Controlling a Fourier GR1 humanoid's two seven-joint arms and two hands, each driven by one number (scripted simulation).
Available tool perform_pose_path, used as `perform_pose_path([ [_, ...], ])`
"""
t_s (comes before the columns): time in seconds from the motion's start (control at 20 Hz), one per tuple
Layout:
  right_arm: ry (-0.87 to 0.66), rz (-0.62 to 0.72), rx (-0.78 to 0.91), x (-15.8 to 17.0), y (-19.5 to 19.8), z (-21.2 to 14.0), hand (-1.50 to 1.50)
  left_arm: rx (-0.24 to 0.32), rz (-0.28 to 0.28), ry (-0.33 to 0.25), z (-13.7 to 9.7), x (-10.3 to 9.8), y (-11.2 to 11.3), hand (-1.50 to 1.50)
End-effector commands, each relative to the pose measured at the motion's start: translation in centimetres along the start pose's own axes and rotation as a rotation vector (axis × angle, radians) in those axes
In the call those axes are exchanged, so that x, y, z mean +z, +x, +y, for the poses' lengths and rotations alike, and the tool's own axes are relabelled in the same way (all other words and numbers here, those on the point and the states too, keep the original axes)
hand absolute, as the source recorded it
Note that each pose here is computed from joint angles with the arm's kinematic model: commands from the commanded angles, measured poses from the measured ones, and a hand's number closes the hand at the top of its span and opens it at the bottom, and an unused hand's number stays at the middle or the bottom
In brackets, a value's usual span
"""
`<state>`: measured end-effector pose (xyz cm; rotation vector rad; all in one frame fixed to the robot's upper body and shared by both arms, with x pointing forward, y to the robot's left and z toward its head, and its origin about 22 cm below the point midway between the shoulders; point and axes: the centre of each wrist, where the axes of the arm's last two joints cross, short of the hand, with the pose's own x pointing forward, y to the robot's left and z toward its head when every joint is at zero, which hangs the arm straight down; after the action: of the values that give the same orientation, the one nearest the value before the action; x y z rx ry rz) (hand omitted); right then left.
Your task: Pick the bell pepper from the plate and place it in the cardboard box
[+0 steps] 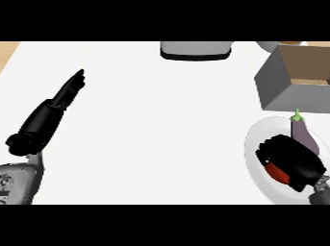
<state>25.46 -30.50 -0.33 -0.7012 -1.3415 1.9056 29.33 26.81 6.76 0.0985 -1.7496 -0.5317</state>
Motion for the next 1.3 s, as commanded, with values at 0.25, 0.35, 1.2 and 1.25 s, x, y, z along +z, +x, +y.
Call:
perform_pose_path([
  [0.25,-0.188,-0.65,-0.1,0.8,3.9,-1.5,1.5,0.02,-0.003,0.006,-0.8,1.4,-0.3,0.0],
  [0.35,-0.255,-0.693,-0.092,3.0,3.6,-2.6,1.5,-0.001,0.008,0.011,0.3,0.5,-0.6,0.0],
  [1.2,-0.651,-0.2,-0.467,9.0,-6.0,-14.8,1.5,0.001,-0.014,-0.014,-0.1,0.4,0.1,0.0],
  [1.25,-0.672,-0.18,-0.473,9.3,-7.2,-15.9,1.5,-0.012,-0.003,-0.012,0.5,-0.9,0.9,0.0],
])
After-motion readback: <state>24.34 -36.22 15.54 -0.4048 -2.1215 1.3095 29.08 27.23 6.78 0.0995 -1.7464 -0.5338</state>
